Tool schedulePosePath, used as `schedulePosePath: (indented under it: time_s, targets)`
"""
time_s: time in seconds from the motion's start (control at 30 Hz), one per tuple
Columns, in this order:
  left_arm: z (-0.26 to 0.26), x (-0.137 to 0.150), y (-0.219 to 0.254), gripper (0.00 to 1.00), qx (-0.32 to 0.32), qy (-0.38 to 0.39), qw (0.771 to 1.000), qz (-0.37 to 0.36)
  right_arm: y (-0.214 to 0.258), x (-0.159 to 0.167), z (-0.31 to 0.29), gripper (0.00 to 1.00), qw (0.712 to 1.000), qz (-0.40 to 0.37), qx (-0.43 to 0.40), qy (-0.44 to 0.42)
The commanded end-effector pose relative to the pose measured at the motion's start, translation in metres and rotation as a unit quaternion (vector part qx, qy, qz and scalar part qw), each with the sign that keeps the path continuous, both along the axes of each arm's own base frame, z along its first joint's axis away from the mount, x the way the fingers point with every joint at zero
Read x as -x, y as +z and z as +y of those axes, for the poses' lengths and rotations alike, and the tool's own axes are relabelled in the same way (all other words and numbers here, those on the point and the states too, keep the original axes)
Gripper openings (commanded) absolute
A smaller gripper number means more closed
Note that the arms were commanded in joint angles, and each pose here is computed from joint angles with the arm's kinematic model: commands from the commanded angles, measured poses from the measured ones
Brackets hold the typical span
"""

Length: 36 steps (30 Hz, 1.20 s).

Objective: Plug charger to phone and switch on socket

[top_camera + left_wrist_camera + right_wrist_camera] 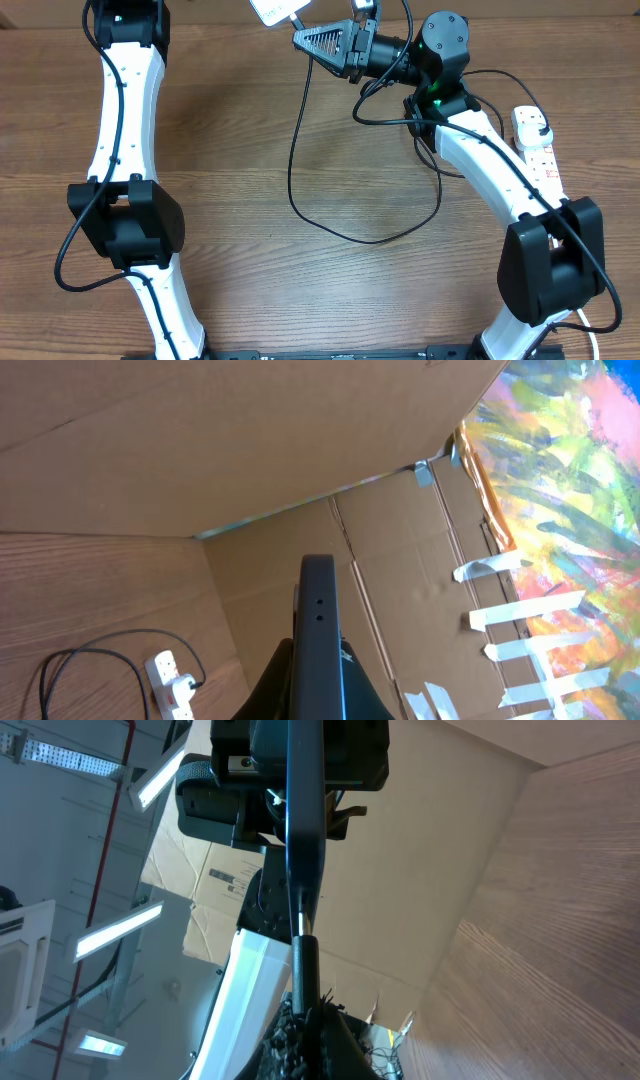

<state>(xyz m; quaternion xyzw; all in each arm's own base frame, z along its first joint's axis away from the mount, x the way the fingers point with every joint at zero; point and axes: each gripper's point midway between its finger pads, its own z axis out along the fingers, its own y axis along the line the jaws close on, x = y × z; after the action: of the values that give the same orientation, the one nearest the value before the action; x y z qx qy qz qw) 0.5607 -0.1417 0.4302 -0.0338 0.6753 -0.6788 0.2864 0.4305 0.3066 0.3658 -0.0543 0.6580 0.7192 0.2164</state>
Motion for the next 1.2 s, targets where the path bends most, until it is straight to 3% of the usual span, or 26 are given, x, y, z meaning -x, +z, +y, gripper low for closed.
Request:
schedulePosePath:
  time_s: [0.0,1.17]
  targets:
    - [-0.014,0.014,0.013,0.04,-0.007,-0.027,0.999,-0.025,0.022,-0.002,-0.007,0.04,0.999,-0.014,-0.015,-0.025]
    - [-0.032,0.028,0.01,0.04,-0.015,-0.067,0.997,-0.03,0.024,-0.009,-0.009,0.04,0.999,0.011,-0.025,-0.042]
